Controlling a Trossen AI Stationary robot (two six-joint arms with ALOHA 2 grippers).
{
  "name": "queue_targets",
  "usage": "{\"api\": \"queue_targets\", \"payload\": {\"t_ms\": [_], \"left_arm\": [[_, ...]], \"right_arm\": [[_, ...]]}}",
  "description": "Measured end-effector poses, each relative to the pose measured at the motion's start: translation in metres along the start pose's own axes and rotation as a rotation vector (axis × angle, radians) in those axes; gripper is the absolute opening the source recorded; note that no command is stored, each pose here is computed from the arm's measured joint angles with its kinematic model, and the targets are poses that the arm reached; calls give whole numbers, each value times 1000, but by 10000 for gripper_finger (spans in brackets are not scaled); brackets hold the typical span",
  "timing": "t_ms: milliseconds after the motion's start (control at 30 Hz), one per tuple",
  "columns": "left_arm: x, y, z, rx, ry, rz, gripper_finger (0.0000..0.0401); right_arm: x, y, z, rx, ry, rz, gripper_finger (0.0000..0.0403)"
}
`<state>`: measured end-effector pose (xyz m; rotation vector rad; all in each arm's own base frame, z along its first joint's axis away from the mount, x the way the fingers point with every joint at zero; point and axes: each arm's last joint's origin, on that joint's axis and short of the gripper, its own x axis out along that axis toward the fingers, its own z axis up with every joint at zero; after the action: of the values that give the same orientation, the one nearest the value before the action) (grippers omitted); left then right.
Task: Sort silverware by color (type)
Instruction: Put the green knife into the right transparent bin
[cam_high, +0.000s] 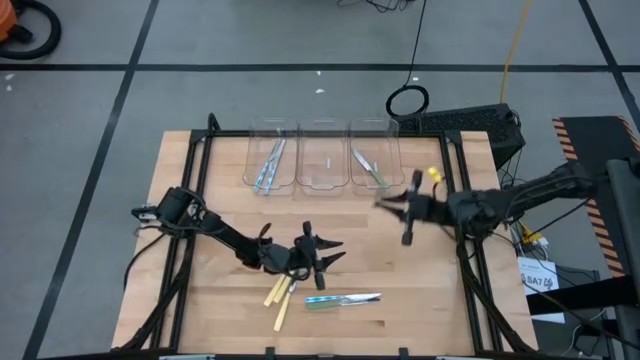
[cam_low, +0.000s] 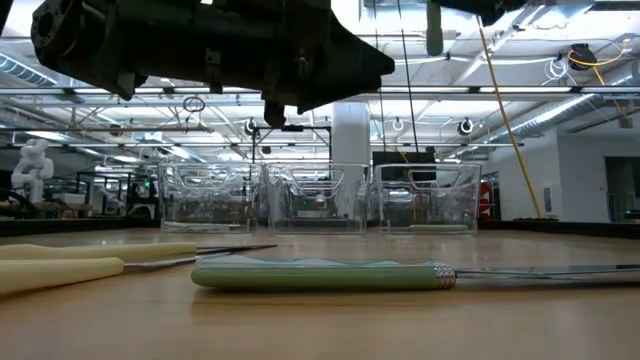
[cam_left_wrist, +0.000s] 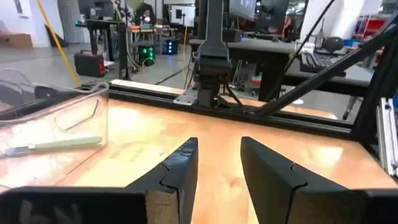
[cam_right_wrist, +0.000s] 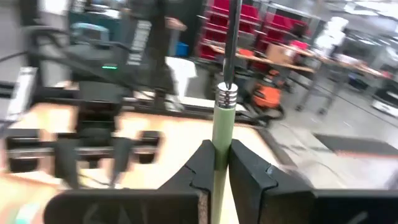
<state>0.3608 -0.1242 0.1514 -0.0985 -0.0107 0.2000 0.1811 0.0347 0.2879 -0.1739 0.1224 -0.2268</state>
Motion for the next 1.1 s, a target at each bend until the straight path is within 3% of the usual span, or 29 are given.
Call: {"api": "queue_targets", "payload": {"t_ms": [233, 333, 633, 933, 1100], "left_arm": [[1, 2, -1, -25, 11, 8, 129], [3, 5, -1, -27, 11, 18, 129], [7, 13, -5, -69, 48, 48, 129], [8, 15, -5, -73, 54, 54, 129], [8, 15, -6, -72, 58, 56, 129]], "right_arm": [[-10, -45, -5, 27, 64, -206, 24], [-6, -61, -11, 45, 100, -242, 24], [11, -112, -37, 196, 218, -275, 24], [37, -148, -84, 367, 415, -174, 24], [44, -167, -103, 412, 452, -215, 24]]}}
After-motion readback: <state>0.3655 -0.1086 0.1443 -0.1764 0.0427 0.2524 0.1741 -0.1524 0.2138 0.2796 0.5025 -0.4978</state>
